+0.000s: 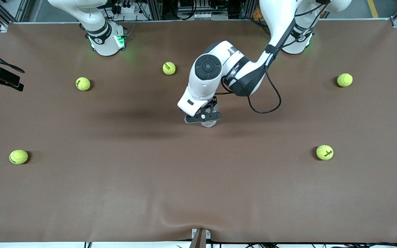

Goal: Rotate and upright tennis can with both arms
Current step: 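Lower the upright can onto the table and open the left gripper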

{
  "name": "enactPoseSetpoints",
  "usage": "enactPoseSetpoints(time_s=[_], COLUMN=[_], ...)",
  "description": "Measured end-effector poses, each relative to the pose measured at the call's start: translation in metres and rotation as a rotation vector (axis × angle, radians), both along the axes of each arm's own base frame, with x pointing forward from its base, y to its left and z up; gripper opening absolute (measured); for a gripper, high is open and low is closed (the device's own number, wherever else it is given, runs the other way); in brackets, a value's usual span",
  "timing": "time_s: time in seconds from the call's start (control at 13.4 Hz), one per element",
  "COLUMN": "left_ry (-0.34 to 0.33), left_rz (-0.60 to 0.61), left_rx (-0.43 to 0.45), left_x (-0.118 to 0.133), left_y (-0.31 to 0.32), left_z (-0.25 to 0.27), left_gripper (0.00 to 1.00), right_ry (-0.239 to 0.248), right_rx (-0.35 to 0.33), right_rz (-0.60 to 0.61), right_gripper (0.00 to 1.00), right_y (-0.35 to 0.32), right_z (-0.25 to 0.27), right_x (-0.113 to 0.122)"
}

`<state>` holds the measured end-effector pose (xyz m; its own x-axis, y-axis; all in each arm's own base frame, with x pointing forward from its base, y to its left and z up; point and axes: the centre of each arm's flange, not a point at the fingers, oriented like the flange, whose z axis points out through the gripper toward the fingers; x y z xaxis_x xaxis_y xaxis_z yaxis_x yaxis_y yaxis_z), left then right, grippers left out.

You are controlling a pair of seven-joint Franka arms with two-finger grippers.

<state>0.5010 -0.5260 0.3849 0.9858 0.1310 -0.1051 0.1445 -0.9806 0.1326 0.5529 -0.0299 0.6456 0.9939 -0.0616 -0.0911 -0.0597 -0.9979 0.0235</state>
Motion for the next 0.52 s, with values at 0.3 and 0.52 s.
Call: enactPoseSetpoints(time_s=[0.3,0.52], left_ry=[-0.012,-0.028], left_rz=[0.006,0.035], left_rx=[-0.009,-0.019], left_x=[0.002,0.015], left_y=[0.007,0.024], left_z=[0.022,0.040], left_gripper=[1.00,1.00], right_ry=[0.000,0.000], right_rx=[0.000,0.000], right_rz=[0.000,0.000], right_gripper=[1.00,1.00], right_y=[0.000,0.000], right_z=[0.000,0.000], right_x=[0.000,0.000])
